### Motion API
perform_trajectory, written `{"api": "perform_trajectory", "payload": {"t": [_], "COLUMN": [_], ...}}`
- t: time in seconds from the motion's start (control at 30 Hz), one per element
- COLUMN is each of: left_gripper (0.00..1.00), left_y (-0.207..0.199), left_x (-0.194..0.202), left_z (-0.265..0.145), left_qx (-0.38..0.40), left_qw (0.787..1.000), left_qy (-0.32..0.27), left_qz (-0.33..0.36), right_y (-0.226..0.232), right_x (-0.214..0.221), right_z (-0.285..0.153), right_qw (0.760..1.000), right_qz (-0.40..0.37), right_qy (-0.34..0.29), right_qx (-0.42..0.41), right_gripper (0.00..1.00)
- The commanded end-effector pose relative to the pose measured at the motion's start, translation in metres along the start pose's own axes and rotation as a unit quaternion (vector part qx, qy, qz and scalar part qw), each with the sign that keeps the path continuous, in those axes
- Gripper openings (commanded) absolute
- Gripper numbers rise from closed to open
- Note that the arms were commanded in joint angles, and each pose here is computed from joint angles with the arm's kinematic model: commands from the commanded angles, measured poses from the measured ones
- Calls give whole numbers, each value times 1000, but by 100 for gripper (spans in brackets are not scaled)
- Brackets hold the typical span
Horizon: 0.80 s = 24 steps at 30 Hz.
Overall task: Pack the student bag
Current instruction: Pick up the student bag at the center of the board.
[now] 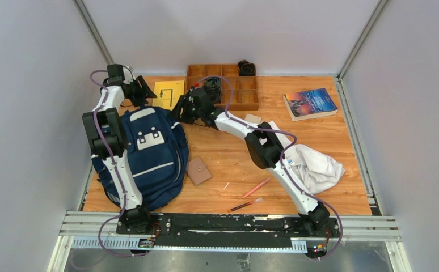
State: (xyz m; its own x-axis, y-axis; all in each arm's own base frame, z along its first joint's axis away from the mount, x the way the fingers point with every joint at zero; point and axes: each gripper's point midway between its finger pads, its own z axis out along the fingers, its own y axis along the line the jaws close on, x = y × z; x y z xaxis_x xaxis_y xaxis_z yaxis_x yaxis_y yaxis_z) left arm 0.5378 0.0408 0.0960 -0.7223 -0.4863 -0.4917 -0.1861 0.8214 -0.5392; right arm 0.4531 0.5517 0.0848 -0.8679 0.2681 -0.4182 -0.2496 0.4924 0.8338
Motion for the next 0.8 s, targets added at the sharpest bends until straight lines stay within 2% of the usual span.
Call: {"api": "perform_trajectory", "payload": {"t": [0.0,0.07,0.17,0.27,0.4,0.53,0.63,0.77], "left_gripper": [61,61,61,61,61,62,62,62], "left_y": [-10,-14,-21,-30,-44,-59,-69,-77], "left_x": [-12,-14,-17,-23,-26,-25,-21,-11], "left_z": [-33,-45,-64,-84,-110,-137,-158,-174], "left_qx": [-17,-25,-31,-38,-36,-29,-24,-16], "left_qw": [999,999,998,997,995,994,993,992], "left_qy": [-21,-31,-44,-61,-79,-95,-107,-112], "left_qz": [30,33,36,39,43,47,53,58], "right_y": [51,40,20,15,-7,-24,-26,-12], "right_x": [16,14,21,44,85,98,107,125], "right_z": [-30,-41,-55,-63,-68,-76,-78,-77], "right_qw": [997,997,993,986,975,975,972,963], "right_qz": [-44,-59,-96,-117,-109,-108,-110,-105], "right_qy": [41,45,74,122,194,195,210,239], "right_qx": [-49,-34,5,-8,-4,11,-2,-64], "right_gripper": [68,74,78,80,83,91,93,93]}}
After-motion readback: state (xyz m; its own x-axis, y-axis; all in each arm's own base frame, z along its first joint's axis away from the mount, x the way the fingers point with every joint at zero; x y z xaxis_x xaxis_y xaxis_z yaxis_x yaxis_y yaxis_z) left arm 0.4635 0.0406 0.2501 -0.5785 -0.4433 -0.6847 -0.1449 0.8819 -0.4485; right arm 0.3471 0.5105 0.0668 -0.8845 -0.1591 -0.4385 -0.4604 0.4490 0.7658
